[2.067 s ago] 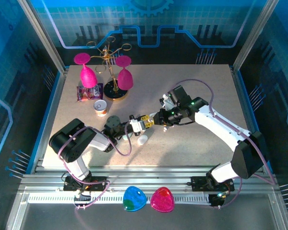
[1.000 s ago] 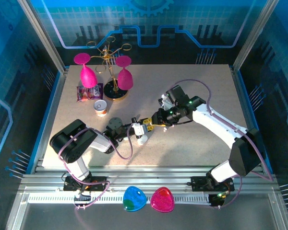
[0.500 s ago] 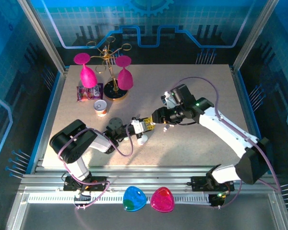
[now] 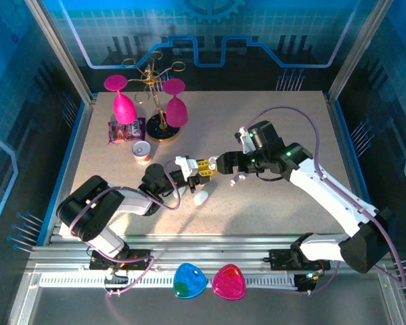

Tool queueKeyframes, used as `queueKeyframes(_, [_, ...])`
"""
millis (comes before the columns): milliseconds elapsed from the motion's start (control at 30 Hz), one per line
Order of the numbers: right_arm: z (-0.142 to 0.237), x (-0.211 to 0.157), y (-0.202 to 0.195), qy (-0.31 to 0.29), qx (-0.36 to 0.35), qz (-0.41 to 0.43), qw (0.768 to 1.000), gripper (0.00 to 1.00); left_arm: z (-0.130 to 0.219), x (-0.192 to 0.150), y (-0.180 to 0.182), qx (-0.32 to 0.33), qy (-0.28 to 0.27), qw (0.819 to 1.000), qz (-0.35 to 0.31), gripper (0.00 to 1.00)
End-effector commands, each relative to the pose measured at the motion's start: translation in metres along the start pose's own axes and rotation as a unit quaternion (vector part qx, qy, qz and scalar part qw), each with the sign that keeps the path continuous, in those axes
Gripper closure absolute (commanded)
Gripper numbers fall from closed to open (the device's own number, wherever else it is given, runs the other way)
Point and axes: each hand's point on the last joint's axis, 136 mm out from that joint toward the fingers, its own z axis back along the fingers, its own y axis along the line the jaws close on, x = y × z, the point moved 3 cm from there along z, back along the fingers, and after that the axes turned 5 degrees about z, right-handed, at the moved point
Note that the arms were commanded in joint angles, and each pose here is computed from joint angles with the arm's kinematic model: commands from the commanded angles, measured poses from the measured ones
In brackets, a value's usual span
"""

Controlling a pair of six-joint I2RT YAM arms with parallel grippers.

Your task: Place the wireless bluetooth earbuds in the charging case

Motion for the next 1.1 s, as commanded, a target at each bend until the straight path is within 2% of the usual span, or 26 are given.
queueKeyframes(0, [-0.002,0.006,0.004,-0.008,-0.003,0.01,1.0,0.06,0.003,0.016,-0.007,-0.019,-0.023,1.0,0.006,0.98])
queueKeyframes(367, [-0.009,0.006,0.015,-0.005,0.046,-0.001,0.999,0.07,0.0,0.019,-0.01,-0.036,-0.026,0.999,0.015,0.98])
queueKeyframes(467, [-0.003,0.003,0.011,-0.008,0.027,0.003,1.0,0.07,0.0,0.02,-0.007,-0.026,-0.028,0.999,0.022,0.98])
queueKeyframes(567, [0.01,0.002,0.003,-0.022,0.004,0.007,1.0,0.07,0.001,0.023,-0.004,-0.02,-0.03,0.999,0.037,0.98])
queueKeyframes(833, [0.03,0.023,0.014,-0.072,0.034,-0.003,0.997,0.09,0.004,0.02,-0.015,-0.064,-0.021,0.997,0.027,0.99])
queueKeyframes(1067, [0.012,0.037,0.007,-0.024,0.017,-0.043,0.999,0.11,0.009,0.022,-0.023,-0.082,-0.024,0.996,-0.006,1.0])
